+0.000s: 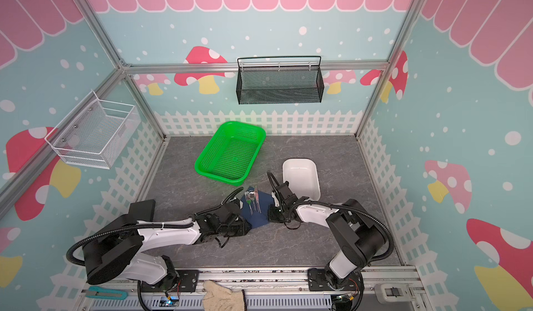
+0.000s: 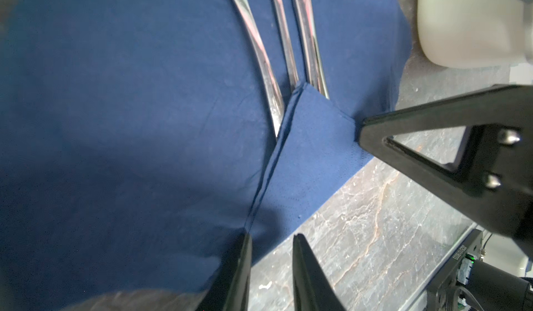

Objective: Place the utensils on the paper napkin and roll it up

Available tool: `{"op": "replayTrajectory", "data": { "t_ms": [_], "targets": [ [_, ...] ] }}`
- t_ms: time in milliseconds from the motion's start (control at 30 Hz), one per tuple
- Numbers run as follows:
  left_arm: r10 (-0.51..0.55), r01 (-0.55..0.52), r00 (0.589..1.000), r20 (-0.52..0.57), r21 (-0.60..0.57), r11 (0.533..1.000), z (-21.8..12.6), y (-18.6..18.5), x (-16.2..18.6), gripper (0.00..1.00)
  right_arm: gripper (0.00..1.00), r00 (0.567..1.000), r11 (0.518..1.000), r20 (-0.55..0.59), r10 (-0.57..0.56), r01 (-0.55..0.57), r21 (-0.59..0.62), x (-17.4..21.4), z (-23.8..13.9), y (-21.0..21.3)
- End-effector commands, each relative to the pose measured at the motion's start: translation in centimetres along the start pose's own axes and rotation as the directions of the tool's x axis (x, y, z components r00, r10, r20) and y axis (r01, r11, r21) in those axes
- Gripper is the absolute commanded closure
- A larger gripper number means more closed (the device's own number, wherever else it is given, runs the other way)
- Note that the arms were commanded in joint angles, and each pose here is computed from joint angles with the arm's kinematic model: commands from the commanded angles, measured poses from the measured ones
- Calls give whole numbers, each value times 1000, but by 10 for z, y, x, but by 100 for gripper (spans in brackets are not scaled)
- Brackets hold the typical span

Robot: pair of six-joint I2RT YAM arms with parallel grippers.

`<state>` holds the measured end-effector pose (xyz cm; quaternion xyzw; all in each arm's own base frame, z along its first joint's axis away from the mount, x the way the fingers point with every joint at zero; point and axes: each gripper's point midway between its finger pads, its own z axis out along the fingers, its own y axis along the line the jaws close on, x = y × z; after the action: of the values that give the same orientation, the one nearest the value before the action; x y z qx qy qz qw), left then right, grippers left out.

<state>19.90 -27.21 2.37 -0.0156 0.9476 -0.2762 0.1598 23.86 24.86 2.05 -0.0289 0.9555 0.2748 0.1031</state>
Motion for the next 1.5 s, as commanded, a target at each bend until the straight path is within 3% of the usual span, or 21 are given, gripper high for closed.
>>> {"op": "replayTrajectory", "data": {
  "t_ms": [0, 267, 600, 733, 867, 1000, 1133, 1300, 1467],
  "targets": [
    [-26, 22, 999, -32, -116, 993, -1, 37, 14, 73, 86, 994, 998, -106, 28, -22, 55, 36, 4, -21],
    [-39, 34, 998, -40, -122, 992, -5, 49, 15, 76, 86, 991, 998, -121, 53, -54, -7, 51, 3, -9],
    [-24, 19, 998, -54, -86, 996, -8, 43, 16, 76, 82, 1000, 999, -15, -22, 21, -46, 24, -22, 15],
    [-20, 15, 998, -54, -87, 996, -7, 42, 16, 76, 82, 998, 995, -47, -49, 45, -88, 32, -20, 19],
    [-17, 12, 998, -53, -88, 996, -7, 41, 15, 76, 84, 996, 999, -88, -35, 31, -38, 41, -11, 4],
    [-15, 9, 998, -59, -88, 996, -8, 42, 16, 76, 85, 996, 992, -94, 6, 6, 126, 45, -10, -27],
    [-12, 7, 998, -59, -90, 996, -8, 42, 17, 75, 86, 993, 988, -120, 8, 11, 156, 51, -10, -34],
    [-14, 8, 998, -61, -99, 995, -8, 44, 17, 76, 85, 997, 994, -67, -30, 36, 101, 35, -22, -14],
    [-12, 6, 998, -61, -95, 995, -7, 44, 17, 75, 88, 997, 996, -27, -77, 75, -52, 22, -29, 23]
  ]
}}
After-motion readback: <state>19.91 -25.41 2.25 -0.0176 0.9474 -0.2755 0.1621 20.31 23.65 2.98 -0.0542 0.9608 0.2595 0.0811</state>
